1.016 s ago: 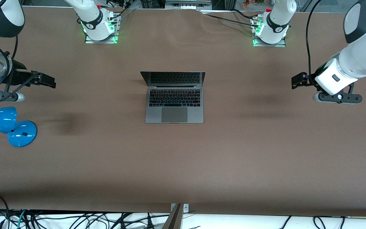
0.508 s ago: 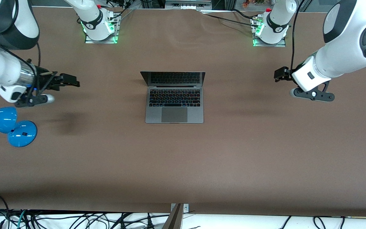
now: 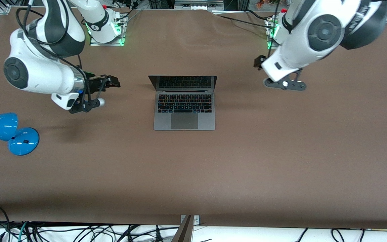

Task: Close laptop with both arms from behind
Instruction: 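Bring both grippers behind the laptop screen at its two sides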

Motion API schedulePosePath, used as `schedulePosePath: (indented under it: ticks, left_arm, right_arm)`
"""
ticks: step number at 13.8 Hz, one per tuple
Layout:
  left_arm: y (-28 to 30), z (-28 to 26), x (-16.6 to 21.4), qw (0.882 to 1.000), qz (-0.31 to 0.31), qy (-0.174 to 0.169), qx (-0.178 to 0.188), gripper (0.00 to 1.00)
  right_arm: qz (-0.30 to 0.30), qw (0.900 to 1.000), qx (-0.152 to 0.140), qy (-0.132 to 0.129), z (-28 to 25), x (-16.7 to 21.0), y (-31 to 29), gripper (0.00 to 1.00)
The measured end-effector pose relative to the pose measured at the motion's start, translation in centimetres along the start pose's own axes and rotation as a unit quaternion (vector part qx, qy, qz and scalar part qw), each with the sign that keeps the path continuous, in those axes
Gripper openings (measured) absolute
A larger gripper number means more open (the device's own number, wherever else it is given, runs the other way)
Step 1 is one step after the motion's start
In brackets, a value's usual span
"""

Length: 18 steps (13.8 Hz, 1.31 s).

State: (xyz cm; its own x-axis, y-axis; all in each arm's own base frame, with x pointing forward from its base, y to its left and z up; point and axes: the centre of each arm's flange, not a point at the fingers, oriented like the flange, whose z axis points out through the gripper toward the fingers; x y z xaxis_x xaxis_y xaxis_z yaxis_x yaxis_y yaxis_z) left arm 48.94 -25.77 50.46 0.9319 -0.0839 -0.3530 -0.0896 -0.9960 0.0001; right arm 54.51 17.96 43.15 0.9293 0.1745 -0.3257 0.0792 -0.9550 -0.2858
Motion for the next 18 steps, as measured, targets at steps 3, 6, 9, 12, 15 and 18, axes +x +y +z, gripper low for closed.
schedulePosePath:
  ticks: [3, 6, 9, 12, 15, 18]
  left_arm:
    - [3.1, 2.3, -0.2, 0.999, -0.040, -0.035, -0.012, 1.00]
    - [5.5, 6.0, 1.0, 0.995, -0.062, -0.079, -0.012, 1.00]
    - [9.0, 9.3, 0.9, 0.991, -0.079, -0.105, 0.006, 0.97]
    - [12.3, 11.4, 0.3, 0.988, -0.107, -0.116, 0.008, 0.87]
    - [13.6, 11.8, -0.1, 0.984, -0.123, -0.132, -0.010, 0.56]
    - [14.8, 12.5, 0.0, 0.984, -0.120, -0.131, -0.021, 0.25]
  right_arm:
    - [0.057, 0.998, 0.016, -0.018, 1.5, -0.4, -3.4, 0.40]
    - [0.094, 0.995, 0.010, -0.044, 3.9, -1.2, -7.6, 0.21]
    - [0.105, 0.992, -0.005, -0.063, 6.3, -2.0, -10.8, 0.11]
    - [0.104, 0.990, -0.017, -0.091, 8.7, -2.3, -11.7, 0.08]
    - [0.106, 0.986, -0.029, -0.126, 10.5, -2.5, -11.3, 0.08]
    - [0.103, 0.983, -0.036, -0.149, 11.9, -2.7, -11.5, 0.09]
